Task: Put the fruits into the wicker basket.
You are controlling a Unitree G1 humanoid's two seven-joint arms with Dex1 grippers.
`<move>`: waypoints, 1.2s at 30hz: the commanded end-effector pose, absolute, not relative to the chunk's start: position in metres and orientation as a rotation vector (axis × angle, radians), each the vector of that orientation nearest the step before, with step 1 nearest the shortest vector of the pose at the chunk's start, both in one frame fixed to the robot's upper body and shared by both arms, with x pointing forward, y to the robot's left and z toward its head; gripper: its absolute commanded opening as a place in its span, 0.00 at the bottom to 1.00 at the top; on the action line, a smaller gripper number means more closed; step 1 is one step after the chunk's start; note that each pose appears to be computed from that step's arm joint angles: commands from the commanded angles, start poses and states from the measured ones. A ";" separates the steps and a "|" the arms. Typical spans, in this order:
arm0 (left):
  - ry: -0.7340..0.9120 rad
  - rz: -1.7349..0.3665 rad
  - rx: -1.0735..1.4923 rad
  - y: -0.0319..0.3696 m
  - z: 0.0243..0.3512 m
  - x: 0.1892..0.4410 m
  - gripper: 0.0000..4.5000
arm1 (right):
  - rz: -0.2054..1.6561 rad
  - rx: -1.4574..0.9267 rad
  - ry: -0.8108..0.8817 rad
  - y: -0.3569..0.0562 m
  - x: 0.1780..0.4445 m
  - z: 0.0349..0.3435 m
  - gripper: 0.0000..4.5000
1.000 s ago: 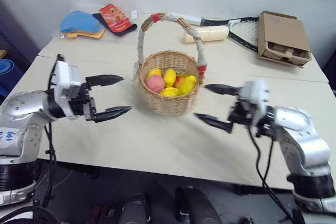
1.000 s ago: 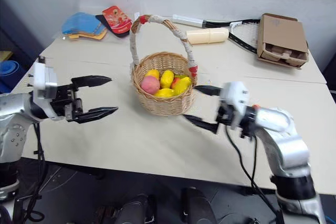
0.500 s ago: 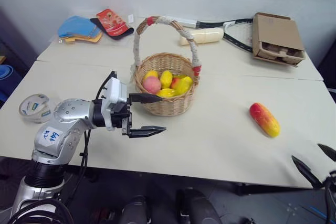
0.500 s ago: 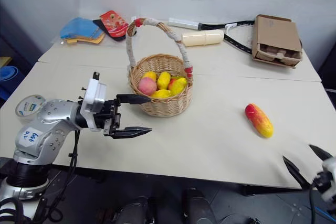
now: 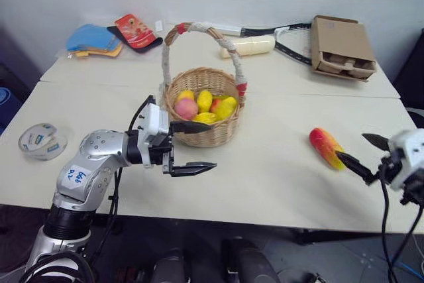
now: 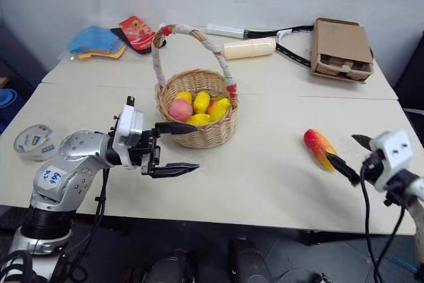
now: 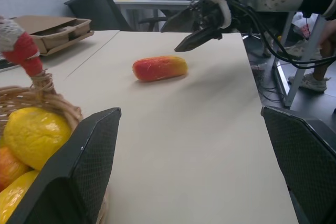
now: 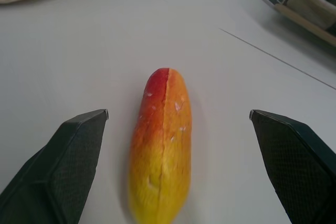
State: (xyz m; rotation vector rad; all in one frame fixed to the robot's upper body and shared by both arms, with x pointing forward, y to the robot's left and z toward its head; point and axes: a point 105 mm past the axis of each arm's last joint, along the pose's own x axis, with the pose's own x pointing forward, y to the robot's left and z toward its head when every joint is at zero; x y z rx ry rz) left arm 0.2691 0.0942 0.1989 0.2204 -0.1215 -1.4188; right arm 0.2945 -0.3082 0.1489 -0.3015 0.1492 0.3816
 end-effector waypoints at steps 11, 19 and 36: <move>-0.128 -1.312 0.284 0.117 0.206 0.262 1.00 | 0.528 -0.230 0.294 -0.292 0.320 0.135 0.55; -0.050 -1.161 0.279 0.162 0.198 0.251 1.00 | 1.194 -0.210 0.085 -0.154 0.281 0.204 0.38; -0.179 -0.849 0.117 0.188 0.209 0.238 1.00 | 0.912 -0.165 -0.287 0.008 0.354 0.261 0.54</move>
